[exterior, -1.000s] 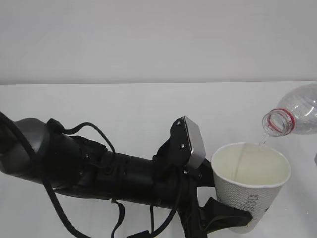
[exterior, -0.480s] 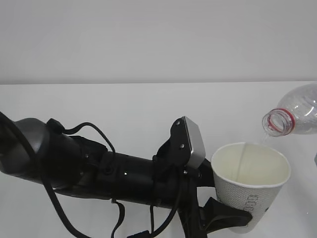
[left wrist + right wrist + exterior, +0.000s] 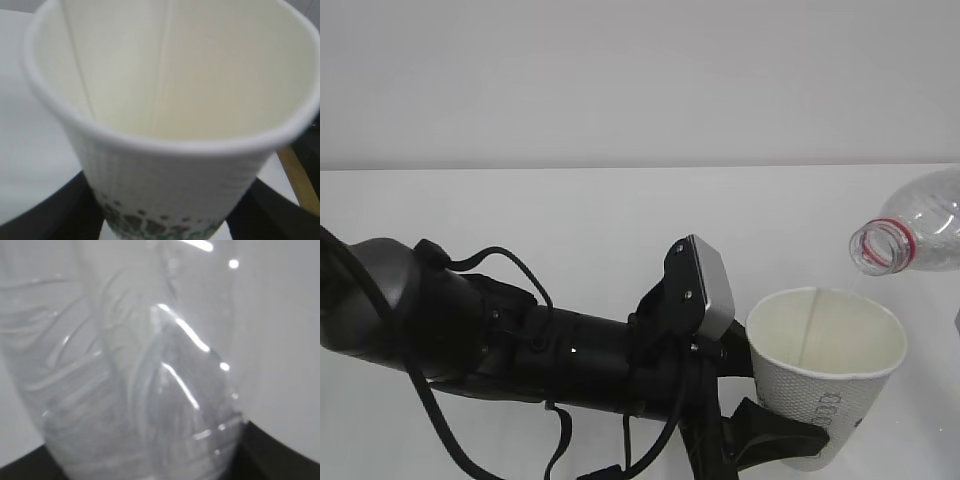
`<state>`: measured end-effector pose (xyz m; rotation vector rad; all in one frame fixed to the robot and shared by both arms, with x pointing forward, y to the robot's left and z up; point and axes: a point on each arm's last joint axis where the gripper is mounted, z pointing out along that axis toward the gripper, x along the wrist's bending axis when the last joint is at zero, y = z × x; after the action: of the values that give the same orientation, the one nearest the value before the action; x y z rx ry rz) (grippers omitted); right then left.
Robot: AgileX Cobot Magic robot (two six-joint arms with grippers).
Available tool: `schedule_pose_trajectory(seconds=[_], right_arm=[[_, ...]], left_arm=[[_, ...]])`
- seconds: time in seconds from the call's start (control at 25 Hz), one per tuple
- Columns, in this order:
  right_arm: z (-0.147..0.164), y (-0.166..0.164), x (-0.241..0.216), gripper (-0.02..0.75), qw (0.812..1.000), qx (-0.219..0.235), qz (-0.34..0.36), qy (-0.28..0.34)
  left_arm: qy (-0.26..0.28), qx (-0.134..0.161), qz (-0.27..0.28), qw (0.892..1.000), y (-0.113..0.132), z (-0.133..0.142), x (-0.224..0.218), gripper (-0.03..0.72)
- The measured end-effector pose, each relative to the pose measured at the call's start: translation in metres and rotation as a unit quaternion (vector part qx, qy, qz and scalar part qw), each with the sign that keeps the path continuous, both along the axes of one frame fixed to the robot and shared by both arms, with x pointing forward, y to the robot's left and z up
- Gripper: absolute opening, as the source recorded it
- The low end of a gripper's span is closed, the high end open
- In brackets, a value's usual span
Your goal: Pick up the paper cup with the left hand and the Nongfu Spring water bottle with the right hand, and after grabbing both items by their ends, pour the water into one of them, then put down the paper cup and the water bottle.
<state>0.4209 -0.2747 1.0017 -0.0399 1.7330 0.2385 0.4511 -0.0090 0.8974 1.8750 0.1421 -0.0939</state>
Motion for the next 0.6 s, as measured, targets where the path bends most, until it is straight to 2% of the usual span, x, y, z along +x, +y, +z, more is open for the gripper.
schedule_pose_trajectory(seconds=[0.6], right_arm=[[0.0, 0.0, 0.0, 0.422, 1.0, 0.0, 0.0, 0.0]], left_arm=[[0.0, 0.0, 0.0, 1.0, 0.0, 0.0, 0.0, 0.499]])
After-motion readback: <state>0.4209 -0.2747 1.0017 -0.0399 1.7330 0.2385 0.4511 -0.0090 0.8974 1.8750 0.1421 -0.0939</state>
